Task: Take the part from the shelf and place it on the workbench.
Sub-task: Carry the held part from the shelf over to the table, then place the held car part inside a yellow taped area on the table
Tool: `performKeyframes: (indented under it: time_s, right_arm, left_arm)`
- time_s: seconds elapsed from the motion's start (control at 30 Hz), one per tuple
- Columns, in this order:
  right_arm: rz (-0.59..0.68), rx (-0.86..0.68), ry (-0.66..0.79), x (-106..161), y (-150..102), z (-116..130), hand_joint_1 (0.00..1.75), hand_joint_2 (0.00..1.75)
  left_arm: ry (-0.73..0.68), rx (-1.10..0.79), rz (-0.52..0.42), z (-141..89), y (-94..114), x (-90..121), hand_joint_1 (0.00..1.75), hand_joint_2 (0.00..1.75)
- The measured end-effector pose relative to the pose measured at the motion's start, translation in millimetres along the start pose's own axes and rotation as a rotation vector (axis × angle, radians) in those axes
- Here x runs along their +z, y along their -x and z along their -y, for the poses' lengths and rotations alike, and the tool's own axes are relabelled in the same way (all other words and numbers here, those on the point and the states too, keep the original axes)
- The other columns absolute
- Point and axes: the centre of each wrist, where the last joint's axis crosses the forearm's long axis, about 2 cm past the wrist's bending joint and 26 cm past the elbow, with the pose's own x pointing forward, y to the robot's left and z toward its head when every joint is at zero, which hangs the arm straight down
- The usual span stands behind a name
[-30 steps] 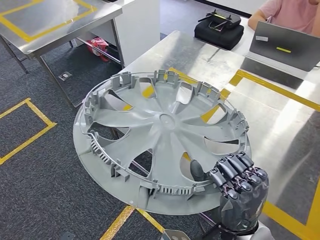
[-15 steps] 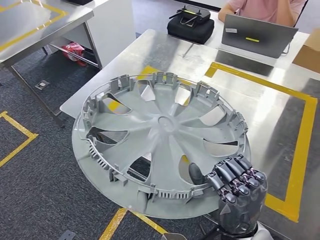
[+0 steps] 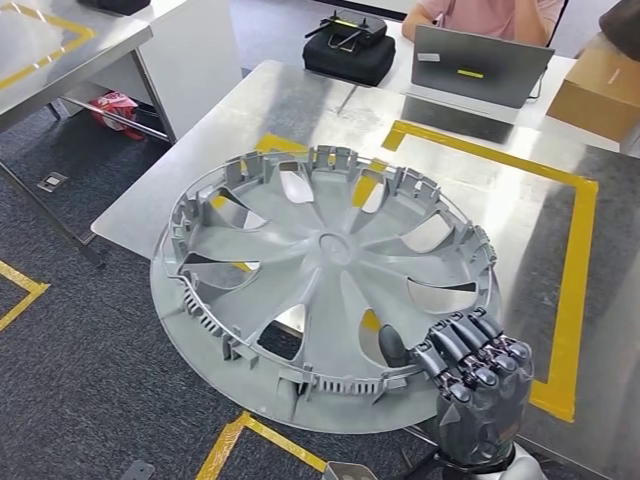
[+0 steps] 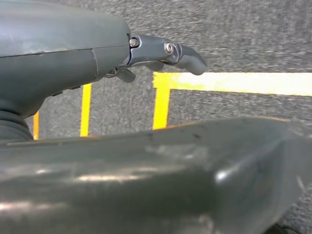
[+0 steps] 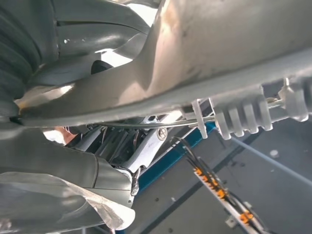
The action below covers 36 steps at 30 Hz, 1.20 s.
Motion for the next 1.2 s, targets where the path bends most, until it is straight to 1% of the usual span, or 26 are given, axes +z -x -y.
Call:
performKeyframes:
  time_s: [0.23, 0.57, 1.0, 1.2]
  right_arm:
    - [0.003, 0.002, -0.005, 1.0, 0.6, -0.6, 1.75, 1.75]
    - [0.005, 0.002, -0.007, 1.4, 0.5, -1.0, 1.75, 1.75]
    - [-0.012, 0.002, -0.007, 1.1, 0.6, -1.6, 1.75, 1.75]
    - [0.010, 0.003, -0.007, 1.1, 1.1, -1.6, 1.75, 1.75]
  left_arm:
    - [-0.006, -0.009, 0.020, 3.9, -4.7, 4.7, 0.00, 0.00]
    - [-0.012, -0.008, 0.044, 2.7, -8.4, 7.7, 0.00, 0.00]
    - [-0.013, 0.004, 0.041, 5.9, -8.8, 12.4, 0.00, 0.00]
    - [-0.014, 0.005, 0.043, 6.6, -9.1, 13.2, 0.00, 0.00]
